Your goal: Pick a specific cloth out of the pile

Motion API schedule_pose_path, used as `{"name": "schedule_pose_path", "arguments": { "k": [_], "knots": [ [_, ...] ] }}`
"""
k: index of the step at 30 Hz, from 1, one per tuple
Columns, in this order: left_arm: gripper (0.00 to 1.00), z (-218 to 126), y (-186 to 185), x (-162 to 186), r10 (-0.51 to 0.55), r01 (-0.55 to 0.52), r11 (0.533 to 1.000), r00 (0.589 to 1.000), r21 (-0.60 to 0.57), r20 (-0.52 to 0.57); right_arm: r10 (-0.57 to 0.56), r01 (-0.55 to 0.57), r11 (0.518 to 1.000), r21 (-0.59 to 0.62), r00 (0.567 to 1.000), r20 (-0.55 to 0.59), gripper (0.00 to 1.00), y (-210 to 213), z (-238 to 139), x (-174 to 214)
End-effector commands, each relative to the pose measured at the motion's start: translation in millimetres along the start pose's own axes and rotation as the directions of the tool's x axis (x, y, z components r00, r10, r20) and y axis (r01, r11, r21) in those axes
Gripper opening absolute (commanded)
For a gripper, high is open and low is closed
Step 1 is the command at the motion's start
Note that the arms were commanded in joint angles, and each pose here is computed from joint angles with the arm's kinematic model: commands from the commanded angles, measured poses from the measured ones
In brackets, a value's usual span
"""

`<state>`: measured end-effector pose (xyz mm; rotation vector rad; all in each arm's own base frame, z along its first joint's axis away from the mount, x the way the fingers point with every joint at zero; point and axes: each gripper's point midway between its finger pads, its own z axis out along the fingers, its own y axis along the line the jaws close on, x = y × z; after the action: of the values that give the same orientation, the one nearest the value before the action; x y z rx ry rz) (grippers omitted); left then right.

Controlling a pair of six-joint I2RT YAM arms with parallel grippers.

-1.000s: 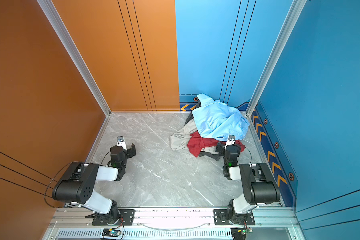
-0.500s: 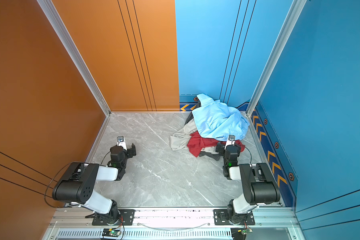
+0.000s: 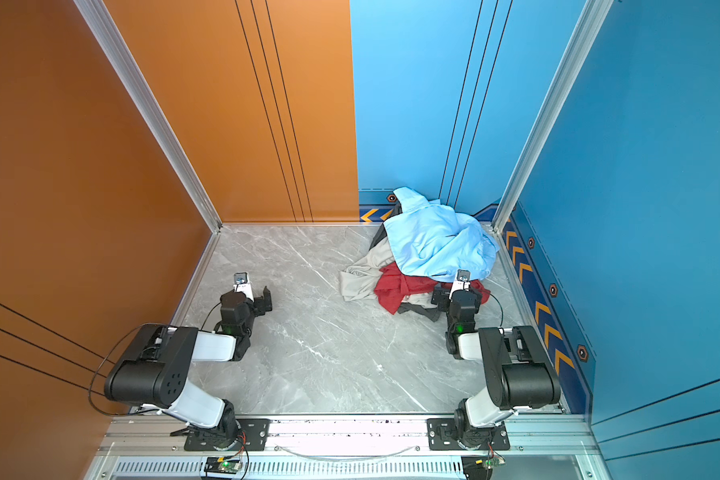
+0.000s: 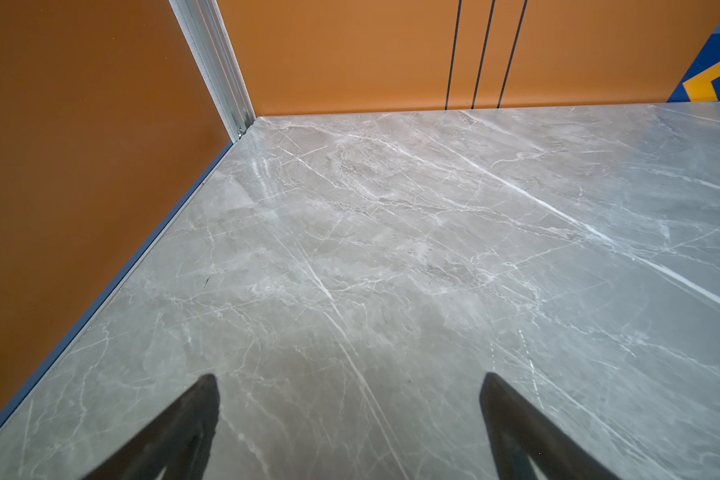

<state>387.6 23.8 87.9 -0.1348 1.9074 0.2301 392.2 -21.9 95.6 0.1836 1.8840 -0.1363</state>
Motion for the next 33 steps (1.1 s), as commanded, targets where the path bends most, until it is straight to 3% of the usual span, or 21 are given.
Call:
{"name": "schedule_pose_path", "arguments": {
  "k": [1,18,23,29,33],
  "knots": [
    [0.98,3,-2,-7,0.0,0.0,1.0,1.0,0.004,0.014,-0.024,0.023,0.999,0.022,1.0,0.001,1.0,-1,-2,1],
    [0.98,-3,-13,-10,0.039,-0.04,0.999,0.999,0.035,0.03,-0.065,0.063,0.998,0.023,0.992,0.108,1.0,7,-27,-10],
    [0.98,-3,-4,-16,0.033,-0.033,0.999,0.999,-0.009,0.002,-0.08,0.072,0.995,0.066,0.988,0.132,1.0,4,-41,-22],
    [0.98,-4,3,-48,0.039,-0.044,0.996,0.996,-0.072,-0.076,-0.064,0.055,0.994,0.097,0.993,0.097,1.0,-2,-45,-35],
    [0.98,-10,-3,-74,-0.044,0.04,0.997,0.997,-0.062,-0.068,-0.026,0.019,0.993,0.117,0.998,0.055,1.0,-5,-49,-49]
  ]
}}
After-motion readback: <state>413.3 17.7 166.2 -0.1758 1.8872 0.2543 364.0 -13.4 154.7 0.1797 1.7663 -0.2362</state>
